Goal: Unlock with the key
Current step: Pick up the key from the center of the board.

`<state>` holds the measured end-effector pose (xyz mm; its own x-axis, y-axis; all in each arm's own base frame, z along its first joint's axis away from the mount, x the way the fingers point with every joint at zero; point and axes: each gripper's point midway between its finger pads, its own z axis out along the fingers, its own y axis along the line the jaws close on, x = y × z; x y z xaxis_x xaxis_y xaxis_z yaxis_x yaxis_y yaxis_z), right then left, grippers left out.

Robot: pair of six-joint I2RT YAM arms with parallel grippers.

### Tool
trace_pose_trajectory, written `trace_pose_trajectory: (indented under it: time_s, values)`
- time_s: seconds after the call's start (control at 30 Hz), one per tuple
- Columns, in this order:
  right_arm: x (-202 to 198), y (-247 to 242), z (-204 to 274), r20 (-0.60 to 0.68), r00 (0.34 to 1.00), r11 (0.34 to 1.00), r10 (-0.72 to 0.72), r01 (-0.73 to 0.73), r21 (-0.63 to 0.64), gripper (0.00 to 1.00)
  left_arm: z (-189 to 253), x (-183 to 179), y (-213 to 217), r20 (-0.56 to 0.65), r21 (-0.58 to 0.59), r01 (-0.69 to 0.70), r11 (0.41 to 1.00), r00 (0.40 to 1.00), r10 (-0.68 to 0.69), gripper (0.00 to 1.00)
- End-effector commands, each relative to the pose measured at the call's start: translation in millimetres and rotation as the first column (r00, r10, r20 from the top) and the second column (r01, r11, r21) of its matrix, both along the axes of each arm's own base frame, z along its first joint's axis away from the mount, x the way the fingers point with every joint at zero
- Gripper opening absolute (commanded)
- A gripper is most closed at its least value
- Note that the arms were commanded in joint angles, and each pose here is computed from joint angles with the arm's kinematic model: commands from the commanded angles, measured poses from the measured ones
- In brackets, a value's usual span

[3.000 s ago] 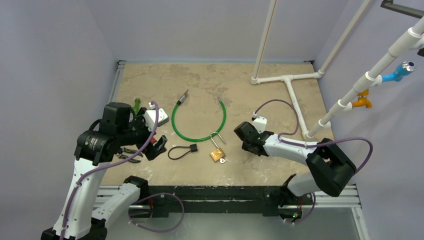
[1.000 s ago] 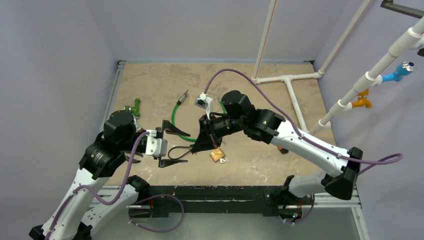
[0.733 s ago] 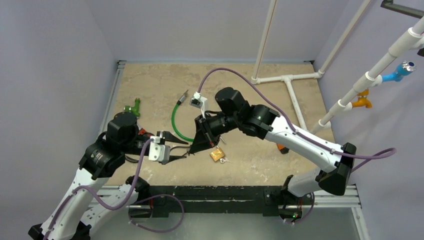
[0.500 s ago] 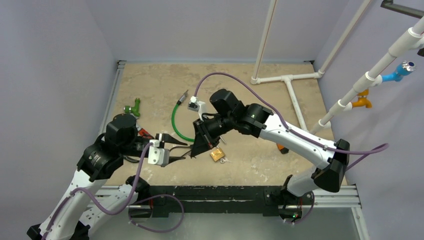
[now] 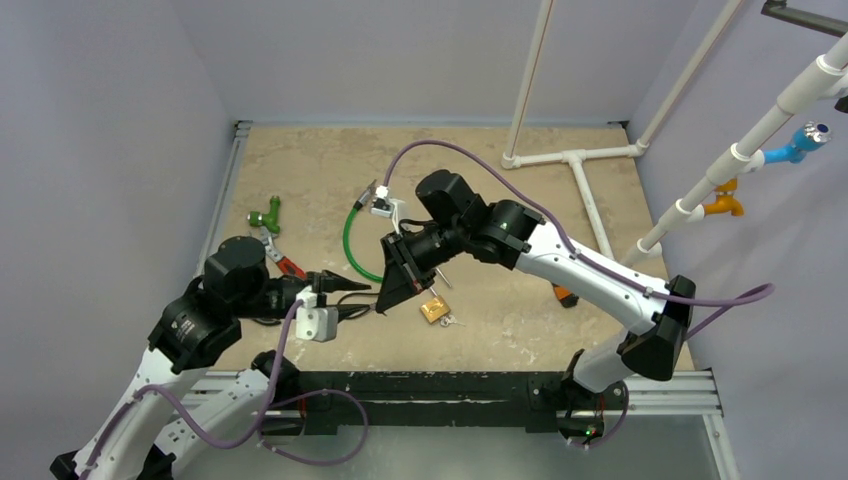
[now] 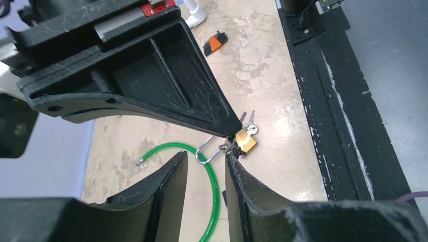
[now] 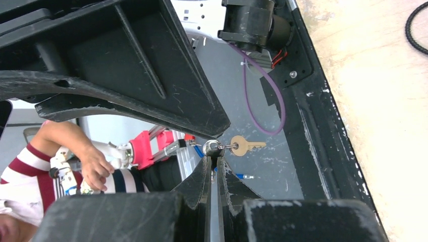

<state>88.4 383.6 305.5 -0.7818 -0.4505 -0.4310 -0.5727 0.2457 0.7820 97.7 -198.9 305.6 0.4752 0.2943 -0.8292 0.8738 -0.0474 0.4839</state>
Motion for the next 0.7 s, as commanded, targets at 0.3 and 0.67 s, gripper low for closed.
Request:
trace_pose_trajectory:
  time_s: [0.3, 0.67]
  values:
    - [-5.3, 6.8, 24.7, -0.023, 0.998, 0.997, 0.052, -0.051, 0.050, 0.00, 0.4, -13.6, -4.3, 0.045, 0.035, 0.100, 0.994, 0.994, -0.102, 0.22]
    - [-5.5, 8.5, 27.2, -0.026, 0.997, 0.996, 0.067, -0.065, 0.056, 0.00, 3.7, -12.5, -5.4, 0.038, 0.027, 0.086, 0.996, 0.995, -0.087, 0.00]
